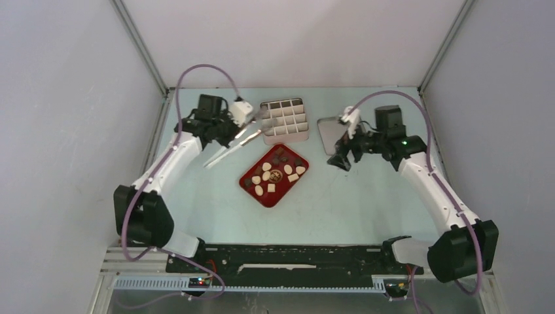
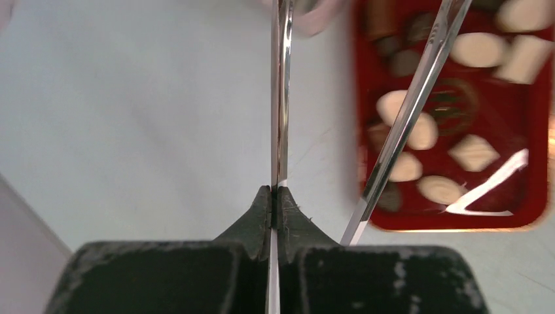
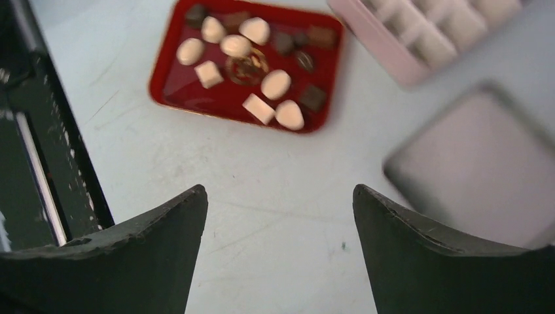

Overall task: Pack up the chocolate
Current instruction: Pick up the clamp from the center of the board.

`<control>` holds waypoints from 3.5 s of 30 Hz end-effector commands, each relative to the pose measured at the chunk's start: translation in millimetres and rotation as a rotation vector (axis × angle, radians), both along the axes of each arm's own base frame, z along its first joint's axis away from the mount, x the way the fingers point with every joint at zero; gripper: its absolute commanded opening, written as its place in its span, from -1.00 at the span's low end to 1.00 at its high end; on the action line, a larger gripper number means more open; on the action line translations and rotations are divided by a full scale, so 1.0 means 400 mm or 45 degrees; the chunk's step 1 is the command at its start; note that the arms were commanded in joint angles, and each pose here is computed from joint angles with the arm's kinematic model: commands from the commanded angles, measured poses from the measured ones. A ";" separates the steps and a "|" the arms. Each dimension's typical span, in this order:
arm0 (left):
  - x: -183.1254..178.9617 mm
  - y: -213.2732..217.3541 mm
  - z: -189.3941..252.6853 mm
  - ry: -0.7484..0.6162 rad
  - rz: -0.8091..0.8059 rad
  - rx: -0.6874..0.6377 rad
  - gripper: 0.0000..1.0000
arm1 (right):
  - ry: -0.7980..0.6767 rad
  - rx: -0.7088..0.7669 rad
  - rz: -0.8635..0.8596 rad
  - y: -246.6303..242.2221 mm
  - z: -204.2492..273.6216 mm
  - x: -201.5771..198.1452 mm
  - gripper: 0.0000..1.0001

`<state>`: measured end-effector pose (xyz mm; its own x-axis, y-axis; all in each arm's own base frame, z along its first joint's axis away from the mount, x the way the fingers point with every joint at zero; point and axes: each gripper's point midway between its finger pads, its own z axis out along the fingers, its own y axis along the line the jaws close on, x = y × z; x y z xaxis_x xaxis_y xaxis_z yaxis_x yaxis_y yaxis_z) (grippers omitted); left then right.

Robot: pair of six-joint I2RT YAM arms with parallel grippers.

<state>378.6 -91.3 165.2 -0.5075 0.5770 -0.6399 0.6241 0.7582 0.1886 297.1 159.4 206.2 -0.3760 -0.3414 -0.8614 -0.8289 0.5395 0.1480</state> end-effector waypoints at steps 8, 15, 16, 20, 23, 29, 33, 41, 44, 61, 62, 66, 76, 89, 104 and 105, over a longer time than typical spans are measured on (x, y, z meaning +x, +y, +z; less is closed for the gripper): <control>-0.140 -0.272 0.018 -0.010 -0.609 0.041 -1.00 | -0.387 -0.160 0.555 0.189 0.105 -0.068 0.66; -0.191 -0.302 0.046 -0.025 -0.707 -0.003 -1.00 | -0.333 -0.199 0.644 0.227 0.051 -0.090 0.59; -0.198 -0.306 0.047 -0.024 -0.721 -0.013 -1.00 | -0.336 -0.198 0.643 0.230 0.049 -0.084 0.59; -0.215 -0.315 0.053 -0.006 -0.753 -0.035 -1.00 | -0.324 -0.194 0.666 0.251 0.026 -0.074 0.54; -0.221 -0.319 0.053 0.008 -0.765 -0.039 -1.00 | -0.293 -0.195 0.704 0.273 0.002 -0.083 0.48; -0.223 -0.327 0.082 -0.021 -0.773 -0.064 -1.00 | -0.192 -0.133 0.714 0.314 -0.024 -0.089 0.16; -0.227 -0.333 0.090 -0.025 -0.790 -0.079 -1.00 | -0.121 -0.091 0.736 0.326 -0.037 -0.101 -0.36; -0.207 -0.344 0.134 -0.062 -0.712 -0.249 -0.27 | 0.055 0.142 0.717 0.299 0.009 -0.110 -1.00; -0.186 -0.335 0.183 -0.059 -0.567 -0.570 0.22 | 0.115 0.281 0.705 0.268 0.046 -0.110 -1.00; -0.232 -0.403 0.169 0.296 -0.751 -0.933 0.72 | 0.159 0.485 0.776 0.228 0.112 -0.165 -1.00; -0.241 -0.406 0.166 0.330 -0.769 -0.939 0.71 | 0.161 0.491 0.774 0.227 0.115 -0.163 -1.00; -0.285 -0.418 0.166 0.437 -0.851 -0.975 0.61 | 0.176 0.493 0.753 0.222 0.108 -0.151 -1.00; -0.197 -0.418 0.264 0.380 -0.644 -1.314 0.72 | 0.232 0.497 0.742 0.214 0.069 -0.150 -1.00; -0.267 -0.439 0.167 0.533 -0.704 -1.151 0.76 | 0.267 0.564 0.719 0.201 0.089 -0.129 -1.00; -0.305 -0.475 0.155 0.685 -0.799 -1.182 0.40 | 0.270 0.567 0.696 0.193 0.079 -0.123 -1.00; -0.307 -0.476 0.157 0.685 -0.806 -1.186 0.33 | 0.271 0.566 0.690 0.191 0.077 -0.122 -1.00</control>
